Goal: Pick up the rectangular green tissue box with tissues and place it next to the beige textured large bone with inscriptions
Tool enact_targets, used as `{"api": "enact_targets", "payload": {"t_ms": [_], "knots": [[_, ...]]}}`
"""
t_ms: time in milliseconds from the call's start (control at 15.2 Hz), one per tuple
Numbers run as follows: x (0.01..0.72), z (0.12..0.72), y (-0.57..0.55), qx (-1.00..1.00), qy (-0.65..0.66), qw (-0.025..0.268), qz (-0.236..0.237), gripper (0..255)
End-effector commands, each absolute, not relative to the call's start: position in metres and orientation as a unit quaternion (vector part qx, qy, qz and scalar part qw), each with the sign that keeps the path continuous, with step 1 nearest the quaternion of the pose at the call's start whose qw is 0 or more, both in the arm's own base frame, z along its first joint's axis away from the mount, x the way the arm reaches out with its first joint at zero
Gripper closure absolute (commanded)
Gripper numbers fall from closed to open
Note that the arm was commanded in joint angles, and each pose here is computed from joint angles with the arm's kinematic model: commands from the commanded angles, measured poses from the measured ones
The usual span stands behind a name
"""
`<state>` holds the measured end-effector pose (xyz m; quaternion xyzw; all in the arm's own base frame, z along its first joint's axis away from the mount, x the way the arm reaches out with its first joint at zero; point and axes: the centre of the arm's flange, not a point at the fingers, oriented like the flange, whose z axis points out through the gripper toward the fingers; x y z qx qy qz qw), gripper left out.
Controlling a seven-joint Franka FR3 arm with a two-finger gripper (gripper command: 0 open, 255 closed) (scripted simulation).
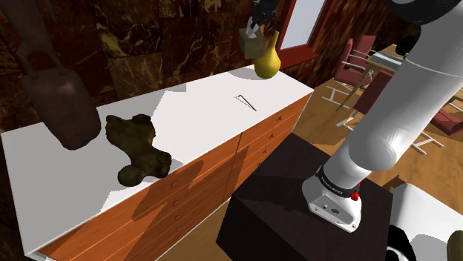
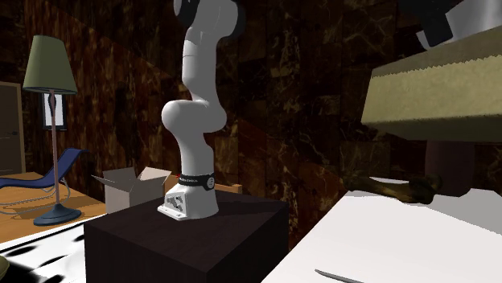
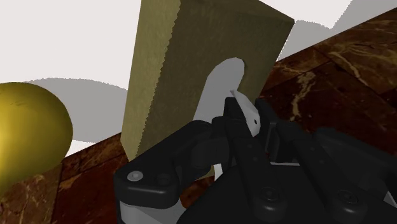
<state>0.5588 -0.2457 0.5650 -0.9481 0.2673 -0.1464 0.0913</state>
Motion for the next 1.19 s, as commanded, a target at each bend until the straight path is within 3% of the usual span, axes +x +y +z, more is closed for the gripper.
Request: {"api": "enact_targets", "payload": {"t_ms": [0,1122], "knots": [[0.567,0.566,-0.219,-0.948,0.268,0.091,-0.147,255],[0.628,0.567,-0.003,-0.948,0.268,0.091,-0.147,255]]}}
